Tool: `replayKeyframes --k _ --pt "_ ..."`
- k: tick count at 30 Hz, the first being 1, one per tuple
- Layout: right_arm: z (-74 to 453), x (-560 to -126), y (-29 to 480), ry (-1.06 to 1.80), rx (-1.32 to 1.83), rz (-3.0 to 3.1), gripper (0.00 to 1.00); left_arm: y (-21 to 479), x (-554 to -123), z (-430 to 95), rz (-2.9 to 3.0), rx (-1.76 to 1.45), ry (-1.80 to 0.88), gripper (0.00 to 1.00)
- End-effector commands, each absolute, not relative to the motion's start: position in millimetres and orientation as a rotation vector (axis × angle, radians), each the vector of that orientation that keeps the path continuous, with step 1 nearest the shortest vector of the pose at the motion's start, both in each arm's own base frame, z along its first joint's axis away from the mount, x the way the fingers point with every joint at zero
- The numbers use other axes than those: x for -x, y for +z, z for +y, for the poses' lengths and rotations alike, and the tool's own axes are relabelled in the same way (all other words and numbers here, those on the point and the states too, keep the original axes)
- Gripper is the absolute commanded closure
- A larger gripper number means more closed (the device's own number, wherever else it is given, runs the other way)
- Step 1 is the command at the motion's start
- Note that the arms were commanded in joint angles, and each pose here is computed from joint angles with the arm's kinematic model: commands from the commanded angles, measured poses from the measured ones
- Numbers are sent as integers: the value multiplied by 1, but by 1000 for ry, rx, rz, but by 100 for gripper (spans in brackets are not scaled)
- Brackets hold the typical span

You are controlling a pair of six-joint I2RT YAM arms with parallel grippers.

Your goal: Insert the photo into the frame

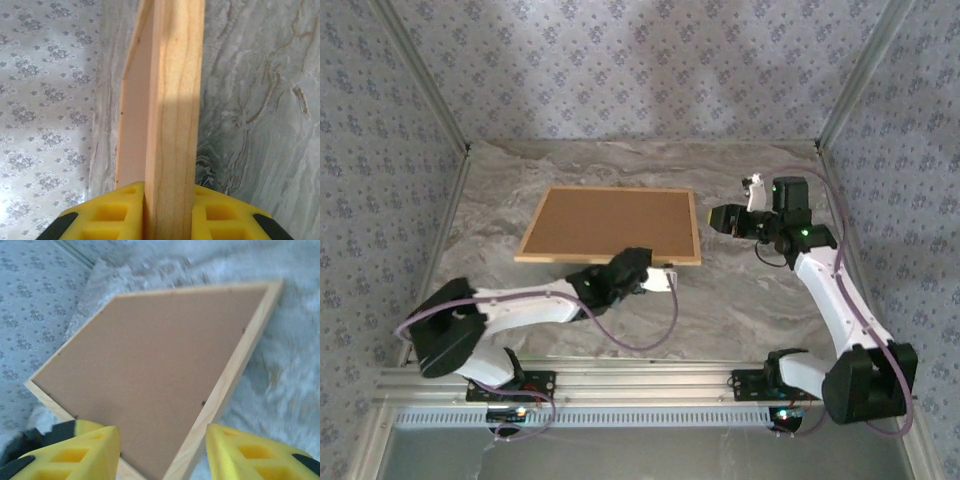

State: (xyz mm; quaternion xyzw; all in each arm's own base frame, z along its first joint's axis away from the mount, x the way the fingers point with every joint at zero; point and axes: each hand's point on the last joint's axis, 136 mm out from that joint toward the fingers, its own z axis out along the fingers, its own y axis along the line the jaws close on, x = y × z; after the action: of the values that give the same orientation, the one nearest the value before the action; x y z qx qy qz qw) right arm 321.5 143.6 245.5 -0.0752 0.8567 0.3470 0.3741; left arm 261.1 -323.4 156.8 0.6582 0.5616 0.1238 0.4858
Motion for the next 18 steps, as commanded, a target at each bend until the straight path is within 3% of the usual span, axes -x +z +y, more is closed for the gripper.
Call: replayKeyframes --k 1,10,18 --pt "155 -333 288 739 430 1950 50 216 -262 -313 1435 -1441 58 100" --pt "208 -317 336 655 939 1597 43 275 -275 -260 1498 -1391 -8 100" --pt "229 -300 351 648 1164 1458 38 308 -287 -240 1494 -1410 45 100"
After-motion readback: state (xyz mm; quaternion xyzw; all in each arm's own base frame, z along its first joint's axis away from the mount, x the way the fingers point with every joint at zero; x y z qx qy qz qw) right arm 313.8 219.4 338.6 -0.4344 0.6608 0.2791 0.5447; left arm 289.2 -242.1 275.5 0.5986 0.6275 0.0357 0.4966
